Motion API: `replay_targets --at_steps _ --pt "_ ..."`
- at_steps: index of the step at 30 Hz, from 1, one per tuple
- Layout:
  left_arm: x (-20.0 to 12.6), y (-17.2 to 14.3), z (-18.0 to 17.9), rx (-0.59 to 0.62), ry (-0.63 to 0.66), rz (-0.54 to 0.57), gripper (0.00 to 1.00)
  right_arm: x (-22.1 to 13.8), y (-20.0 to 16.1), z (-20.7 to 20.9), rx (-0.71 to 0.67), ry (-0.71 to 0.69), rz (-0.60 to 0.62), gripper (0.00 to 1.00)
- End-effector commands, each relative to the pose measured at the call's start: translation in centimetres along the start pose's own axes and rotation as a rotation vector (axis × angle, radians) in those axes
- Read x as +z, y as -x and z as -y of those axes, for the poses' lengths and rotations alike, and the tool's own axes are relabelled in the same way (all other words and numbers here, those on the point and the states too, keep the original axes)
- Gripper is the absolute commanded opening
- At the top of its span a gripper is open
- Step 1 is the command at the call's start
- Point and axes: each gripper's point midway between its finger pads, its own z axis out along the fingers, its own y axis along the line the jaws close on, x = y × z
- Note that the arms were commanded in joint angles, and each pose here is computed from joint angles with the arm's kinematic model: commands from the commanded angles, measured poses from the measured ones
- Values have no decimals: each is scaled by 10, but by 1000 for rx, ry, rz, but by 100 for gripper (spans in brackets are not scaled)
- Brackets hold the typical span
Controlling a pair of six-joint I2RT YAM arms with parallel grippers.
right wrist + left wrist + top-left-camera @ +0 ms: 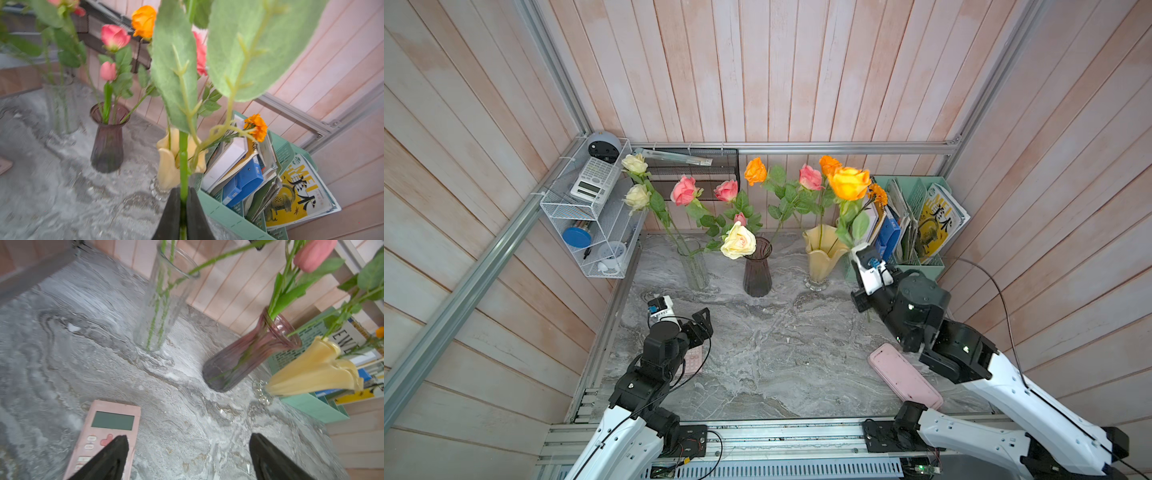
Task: Arrange the flowers in different vases according to their colors
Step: Insert the flower into the vase.
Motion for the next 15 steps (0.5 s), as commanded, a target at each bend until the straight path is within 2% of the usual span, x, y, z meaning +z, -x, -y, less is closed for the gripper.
replay_targets --at_steps 1,5,8,15 --pt "8 -8 36 60 -179 -32 97 24 71 30 188 -33 272 0" --pt "24 -37 54 145 -228 -117 97 73 86 65 302 -103 340 0" --pt "35 -58 60 204 -212 -151 97 105 85 71 315 -122 351 0" --pt "56 -83 64 183 -232 -180 97 163 62 74 298 -172 352 0"
